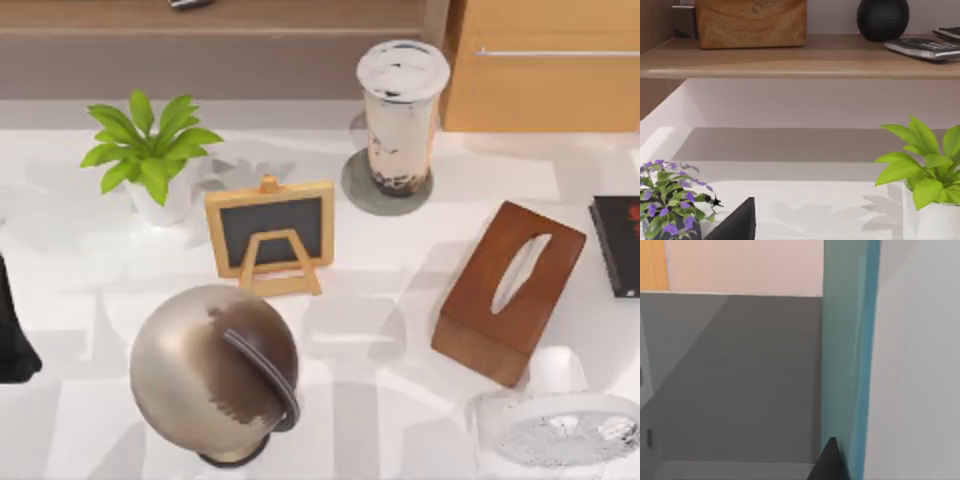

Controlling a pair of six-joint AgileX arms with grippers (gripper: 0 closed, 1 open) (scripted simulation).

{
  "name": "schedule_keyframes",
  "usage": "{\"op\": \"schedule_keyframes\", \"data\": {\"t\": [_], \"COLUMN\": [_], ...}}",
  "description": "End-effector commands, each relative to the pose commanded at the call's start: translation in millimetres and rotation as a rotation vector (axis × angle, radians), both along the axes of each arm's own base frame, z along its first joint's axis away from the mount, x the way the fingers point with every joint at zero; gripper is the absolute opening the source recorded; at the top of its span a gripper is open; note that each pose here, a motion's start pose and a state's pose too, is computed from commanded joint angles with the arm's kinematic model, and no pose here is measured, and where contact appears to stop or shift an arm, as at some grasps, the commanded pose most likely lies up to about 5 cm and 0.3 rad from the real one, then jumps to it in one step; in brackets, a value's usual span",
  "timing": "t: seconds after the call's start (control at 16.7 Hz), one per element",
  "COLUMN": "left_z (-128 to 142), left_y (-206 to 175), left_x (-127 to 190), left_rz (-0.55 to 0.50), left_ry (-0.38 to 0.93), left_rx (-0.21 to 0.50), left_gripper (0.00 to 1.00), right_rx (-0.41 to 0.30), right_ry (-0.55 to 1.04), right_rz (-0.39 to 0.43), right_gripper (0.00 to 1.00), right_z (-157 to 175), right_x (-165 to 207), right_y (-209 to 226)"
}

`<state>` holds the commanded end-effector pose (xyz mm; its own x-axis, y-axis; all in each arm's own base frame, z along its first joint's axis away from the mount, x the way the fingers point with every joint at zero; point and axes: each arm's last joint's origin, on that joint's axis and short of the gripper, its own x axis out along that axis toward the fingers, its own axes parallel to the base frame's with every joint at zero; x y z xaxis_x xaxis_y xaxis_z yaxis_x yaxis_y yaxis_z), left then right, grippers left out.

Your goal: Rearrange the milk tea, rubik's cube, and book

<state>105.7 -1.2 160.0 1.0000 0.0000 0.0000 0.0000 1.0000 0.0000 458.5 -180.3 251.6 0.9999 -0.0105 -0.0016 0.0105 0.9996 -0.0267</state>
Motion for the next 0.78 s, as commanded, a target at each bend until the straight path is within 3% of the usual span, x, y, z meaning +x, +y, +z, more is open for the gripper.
{"op": "schedule_keyframes", "data": {"t": [0.48,0.6,0.78], "left_z": [0,0,0], "left_y": [0,0,0], "left_x": [0,0,0], "left_rz": [0.000,0.000,0.000], "left_ry": [0.000,0.000,0.000], "left_rx": [0.000,0.000,0.000], "left_gripper": [1.00,1.00,1.00], "right_rx": [0.010,0.051,0.172], "right_ry": [-0.008,-0.036,-0.115], "right_rz": [-0.002,-0.037,-0.108], "right_gripper": [0.00,0.00,0.00], "right_z": [9,18,40], "right_x": [-8,-19,-52], "right_y": [2,3,8]}}
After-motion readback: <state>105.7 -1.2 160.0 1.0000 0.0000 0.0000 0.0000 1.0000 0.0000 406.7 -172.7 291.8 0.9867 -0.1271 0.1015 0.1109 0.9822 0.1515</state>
